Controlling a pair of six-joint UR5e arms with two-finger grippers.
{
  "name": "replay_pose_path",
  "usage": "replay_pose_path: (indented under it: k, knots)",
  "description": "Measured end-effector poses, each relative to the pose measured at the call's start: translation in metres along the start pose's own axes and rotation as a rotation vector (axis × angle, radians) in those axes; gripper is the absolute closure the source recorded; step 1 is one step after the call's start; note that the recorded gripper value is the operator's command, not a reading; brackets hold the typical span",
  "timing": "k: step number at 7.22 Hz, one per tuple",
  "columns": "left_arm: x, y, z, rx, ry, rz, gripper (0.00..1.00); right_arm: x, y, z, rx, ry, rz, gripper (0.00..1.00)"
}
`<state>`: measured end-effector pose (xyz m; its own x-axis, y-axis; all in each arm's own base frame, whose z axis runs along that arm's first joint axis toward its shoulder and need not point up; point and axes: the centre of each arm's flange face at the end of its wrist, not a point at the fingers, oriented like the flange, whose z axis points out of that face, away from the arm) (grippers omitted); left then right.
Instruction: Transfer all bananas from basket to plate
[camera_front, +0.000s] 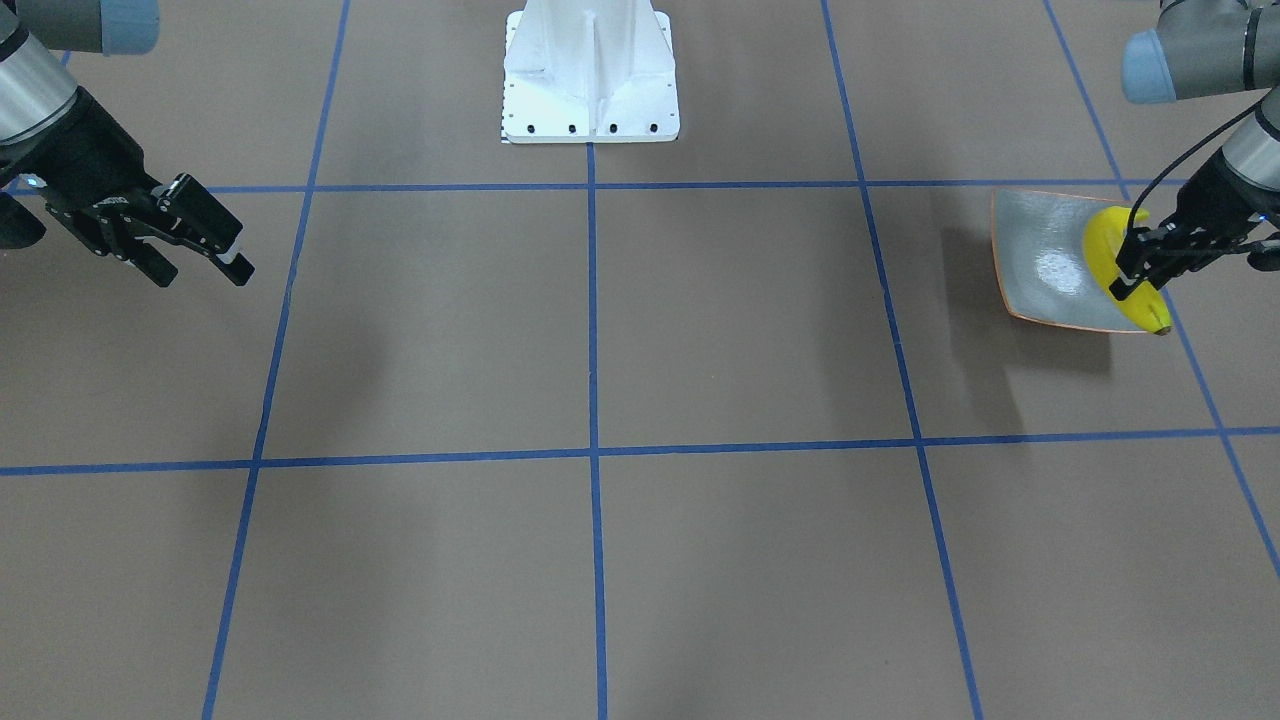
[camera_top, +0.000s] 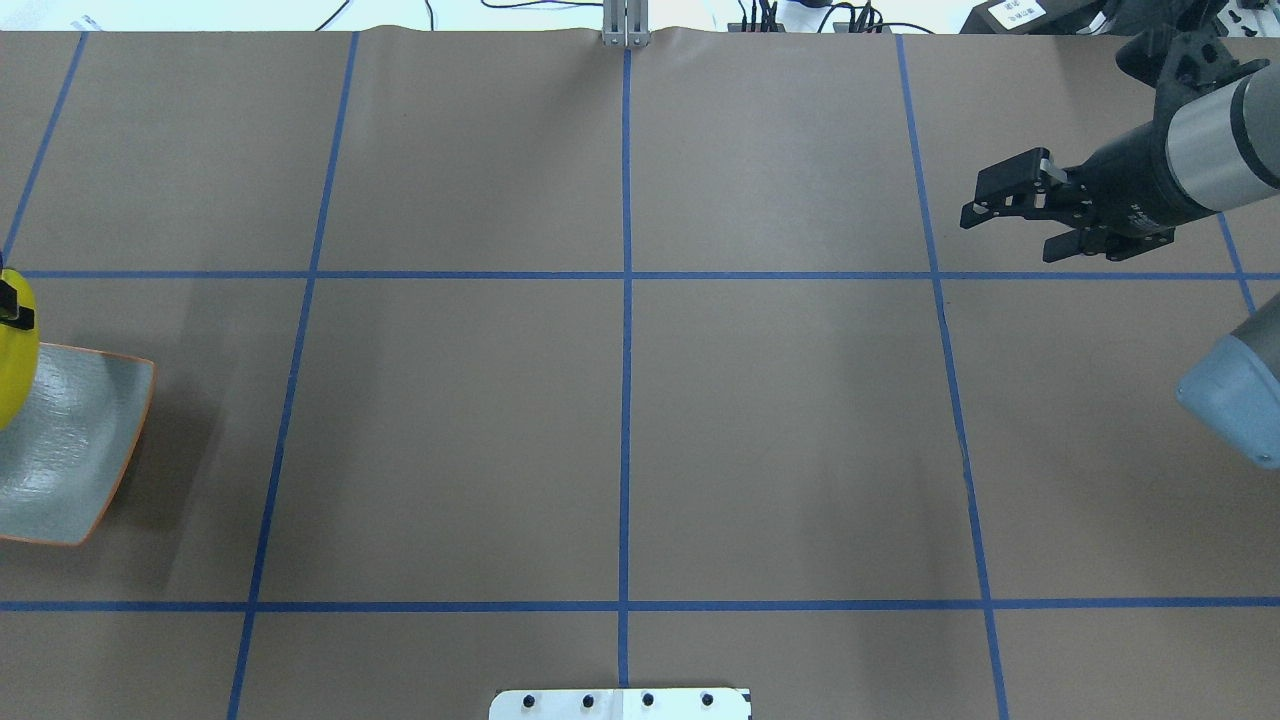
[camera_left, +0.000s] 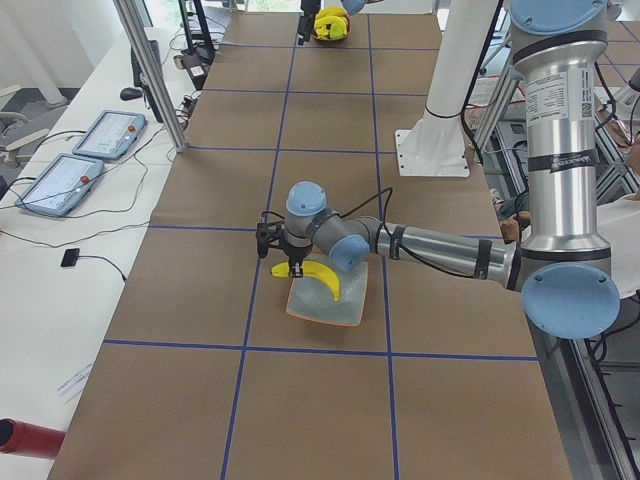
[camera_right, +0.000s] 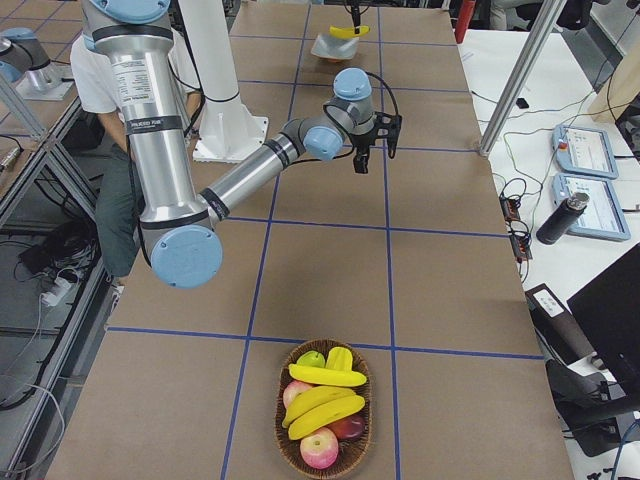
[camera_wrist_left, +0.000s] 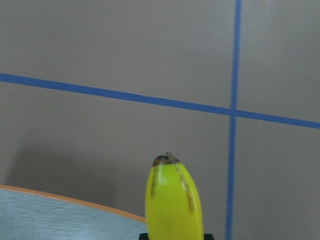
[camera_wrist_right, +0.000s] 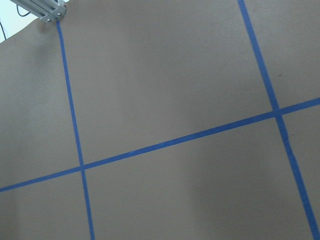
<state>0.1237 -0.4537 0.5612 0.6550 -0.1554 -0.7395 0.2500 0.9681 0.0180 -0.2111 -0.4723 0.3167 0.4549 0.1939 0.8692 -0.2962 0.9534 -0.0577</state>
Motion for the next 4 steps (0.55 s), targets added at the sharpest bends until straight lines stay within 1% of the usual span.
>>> replay_pose_path:
  k: [1,4]
  knots:
    - [-0.013,-0.001,0.008,0.016,-0.042,-0.012,1.0,0.003,0.0,0.002,-0.002,0.006,-0.006,0.0]
    - [-0.031,0.0,0.024,0.007,-0.086,-0.044,1.0,0.01,-0.001,0.004,-0.004,0.016,-0.002,0.0]
